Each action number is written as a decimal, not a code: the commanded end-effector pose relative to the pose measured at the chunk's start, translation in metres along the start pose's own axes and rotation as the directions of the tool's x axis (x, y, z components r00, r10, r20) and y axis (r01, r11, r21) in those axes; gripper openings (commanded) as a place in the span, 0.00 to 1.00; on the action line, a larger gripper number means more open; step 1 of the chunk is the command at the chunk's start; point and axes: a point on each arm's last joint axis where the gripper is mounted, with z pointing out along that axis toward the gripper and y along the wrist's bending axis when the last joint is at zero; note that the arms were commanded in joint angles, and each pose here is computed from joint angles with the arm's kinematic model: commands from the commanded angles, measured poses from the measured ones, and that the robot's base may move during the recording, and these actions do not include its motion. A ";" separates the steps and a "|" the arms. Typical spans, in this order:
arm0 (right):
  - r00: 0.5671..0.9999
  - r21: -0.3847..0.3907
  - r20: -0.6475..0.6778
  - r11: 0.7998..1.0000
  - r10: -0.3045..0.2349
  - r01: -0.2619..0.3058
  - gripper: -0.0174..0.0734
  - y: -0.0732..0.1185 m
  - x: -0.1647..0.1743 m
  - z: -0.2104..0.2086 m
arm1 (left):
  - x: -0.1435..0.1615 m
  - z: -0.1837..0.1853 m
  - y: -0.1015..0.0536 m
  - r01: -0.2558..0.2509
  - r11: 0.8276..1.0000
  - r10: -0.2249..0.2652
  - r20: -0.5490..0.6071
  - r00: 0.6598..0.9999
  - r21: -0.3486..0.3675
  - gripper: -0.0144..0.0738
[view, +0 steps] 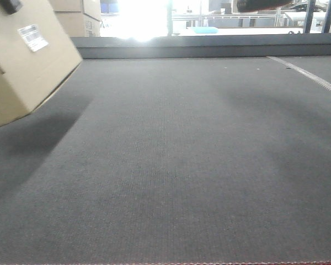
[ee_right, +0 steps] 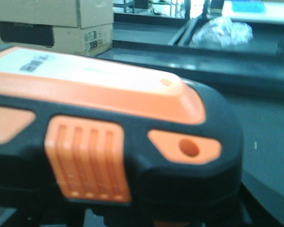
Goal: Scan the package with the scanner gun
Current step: 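Lower the scanner upright onto the table with the right gripper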
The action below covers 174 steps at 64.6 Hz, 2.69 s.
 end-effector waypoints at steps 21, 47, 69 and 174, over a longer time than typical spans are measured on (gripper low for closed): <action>0.991 0.168 0.104 0.980 0.086 -0.102 0.02 -0.032 0.092 -0.017 | 0.000 -0.007 0.001 -0.030 0.998 0.031 0.014 0.999 -0.058 0.04; 0.980 0.237 0.181 0.963 0.084 -0.127 0.02 -0.044 0.135 0.001 | 0.000 -0.007 0.001 -0.030 0.998 0.031 0.014 0.999 -0.058 0.04; 0.986 0.256 0.146 0.960 0.075 -0.111 0.02 -0.047 0.155 0.014 | 0.000 -0.007 0.001 -0.030 0.998 0.031 0.014 0.999 -0.058 0.04; 0.989 0.207 -0.104 0.975 0.101 -0.078 0.78 -0.040 0.172 0.011 | 0.000 -0.007 0.000 -0.026 0.999 0.027 0.016 1.000 -0.047 0.04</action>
